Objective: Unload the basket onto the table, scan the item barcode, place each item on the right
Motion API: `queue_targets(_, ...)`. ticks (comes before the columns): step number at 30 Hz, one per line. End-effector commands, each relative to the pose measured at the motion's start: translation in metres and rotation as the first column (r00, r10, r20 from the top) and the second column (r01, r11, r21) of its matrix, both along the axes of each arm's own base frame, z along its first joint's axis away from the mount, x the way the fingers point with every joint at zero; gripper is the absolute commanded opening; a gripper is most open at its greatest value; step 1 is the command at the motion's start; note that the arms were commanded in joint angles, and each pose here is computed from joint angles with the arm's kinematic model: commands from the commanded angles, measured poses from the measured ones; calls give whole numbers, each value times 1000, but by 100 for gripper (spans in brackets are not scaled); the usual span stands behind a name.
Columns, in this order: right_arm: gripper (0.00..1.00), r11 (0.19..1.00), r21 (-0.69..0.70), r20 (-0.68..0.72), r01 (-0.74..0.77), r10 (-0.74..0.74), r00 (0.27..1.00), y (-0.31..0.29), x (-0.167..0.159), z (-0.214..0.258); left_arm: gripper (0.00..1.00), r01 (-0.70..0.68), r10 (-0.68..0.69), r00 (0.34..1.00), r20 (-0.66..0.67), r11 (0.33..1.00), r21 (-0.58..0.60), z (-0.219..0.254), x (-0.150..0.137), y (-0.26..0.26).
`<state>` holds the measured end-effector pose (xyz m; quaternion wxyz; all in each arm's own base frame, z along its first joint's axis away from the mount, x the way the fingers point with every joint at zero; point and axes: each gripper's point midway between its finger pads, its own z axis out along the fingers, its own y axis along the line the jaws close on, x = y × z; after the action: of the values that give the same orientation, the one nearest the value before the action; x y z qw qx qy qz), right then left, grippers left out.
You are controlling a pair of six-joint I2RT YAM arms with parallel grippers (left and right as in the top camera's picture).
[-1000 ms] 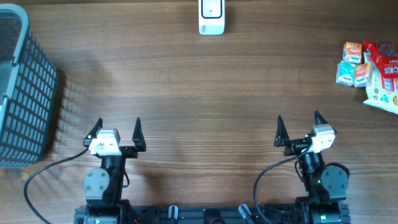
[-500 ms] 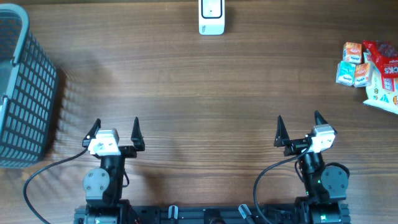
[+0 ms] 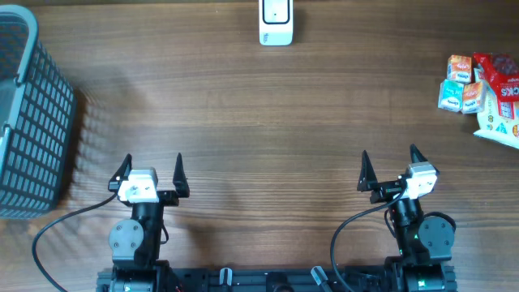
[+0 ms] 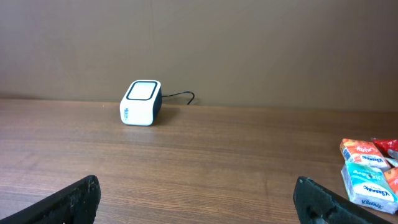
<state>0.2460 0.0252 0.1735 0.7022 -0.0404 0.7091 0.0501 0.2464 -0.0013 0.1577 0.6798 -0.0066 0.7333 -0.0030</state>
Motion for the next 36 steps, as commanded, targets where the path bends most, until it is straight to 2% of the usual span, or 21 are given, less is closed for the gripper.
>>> queue_targets(1, 100, 1000, 13, 10, 12, -12, 1000, -2, 0, 2, 100, -10, 10, 1000, 3, 1000, 24, -1, 0, 2)
queue_targets(36, 100, 1000, 13, 10, 11, -12, 1000, -2, 0, 2, 100, -18, 18, 1000, 7, 1000, 19, 0, 0, 4)
